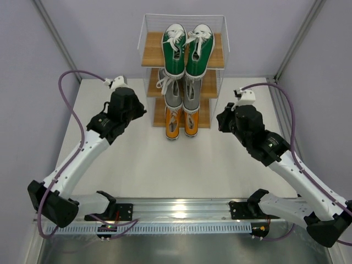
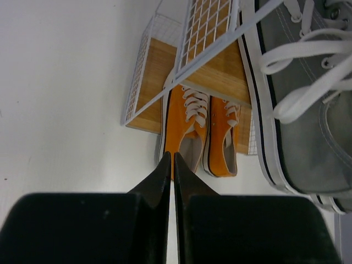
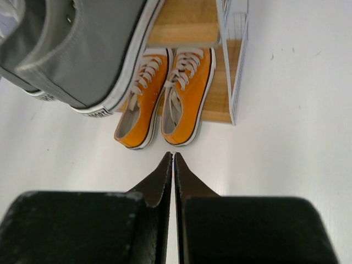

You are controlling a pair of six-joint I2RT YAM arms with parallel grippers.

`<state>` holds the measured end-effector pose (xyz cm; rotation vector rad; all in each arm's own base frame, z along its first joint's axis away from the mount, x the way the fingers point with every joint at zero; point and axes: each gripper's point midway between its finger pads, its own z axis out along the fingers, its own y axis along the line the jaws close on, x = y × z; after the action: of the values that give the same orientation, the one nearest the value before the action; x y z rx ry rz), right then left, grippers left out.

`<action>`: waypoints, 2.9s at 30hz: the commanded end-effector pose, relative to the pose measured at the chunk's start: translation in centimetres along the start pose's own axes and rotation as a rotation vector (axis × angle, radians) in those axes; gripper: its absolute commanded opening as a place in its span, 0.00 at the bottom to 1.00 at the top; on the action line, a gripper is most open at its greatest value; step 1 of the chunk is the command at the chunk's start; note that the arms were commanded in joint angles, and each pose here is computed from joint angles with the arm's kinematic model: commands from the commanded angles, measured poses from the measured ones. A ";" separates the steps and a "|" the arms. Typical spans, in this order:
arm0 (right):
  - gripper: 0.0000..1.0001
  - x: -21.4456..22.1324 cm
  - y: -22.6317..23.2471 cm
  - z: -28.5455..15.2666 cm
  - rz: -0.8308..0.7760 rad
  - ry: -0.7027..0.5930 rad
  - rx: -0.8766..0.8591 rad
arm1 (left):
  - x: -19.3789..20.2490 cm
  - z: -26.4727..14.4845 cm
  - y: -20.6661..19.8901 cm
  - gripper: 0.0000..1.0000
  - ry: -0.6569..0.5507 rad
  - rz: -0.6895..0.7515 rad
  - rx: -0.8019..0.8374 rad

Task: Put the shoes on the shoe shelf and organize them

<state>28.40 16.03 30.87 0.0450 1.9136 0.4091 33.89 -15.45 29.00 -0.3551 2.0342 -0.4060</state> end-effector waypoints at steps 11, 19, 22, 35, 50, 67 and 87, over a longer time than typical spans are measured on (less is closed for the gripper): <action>0.04 2.9 0.4 1.7 0.092 0.011 -0.034 | -4.9 6.0 -4.9 0.00 -0.365 -0.160 0.032; 0.04 2.5 0.3 1.4 0.068 0.013 -0.029 | -4.5 9.6 -5.9 0.00 -0.411 -0.158 -0.048; 0.04 2.3 0.3 1.2 0.063 0.013 -0.028 | -4.2 10.8 -6.4 0.00 -0.428 -0.151 -0.049; 0.04 2.6 -0.2 1.2 0.026 0.023 -0.011 | -2.7 13.8 -8.7 0.00 -0.386 -0.114 0.052; 0.04 3.1 0.0 2.0 0.021 0.034 -0.016 | -0.2 13.3 -13.5 0.00 -0.198 -0.061 0.368; 0.04 2.2 0.9 6.5 -0.009 0.049 0.063 | -7.8 5.2 -1.5 0.00 -0.404 0.030 -0.027; 0.04 0.9 6.1 12.2 -0.066 0.059 -0.106 | -5.2 4.1 2.0 0.00 -0.332 0.014 -0.020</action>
<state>37.18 25.26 23.97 -0.1266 2.0555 0.4479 40.02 -12.04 29.30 -0.3898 1.7431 -0.2549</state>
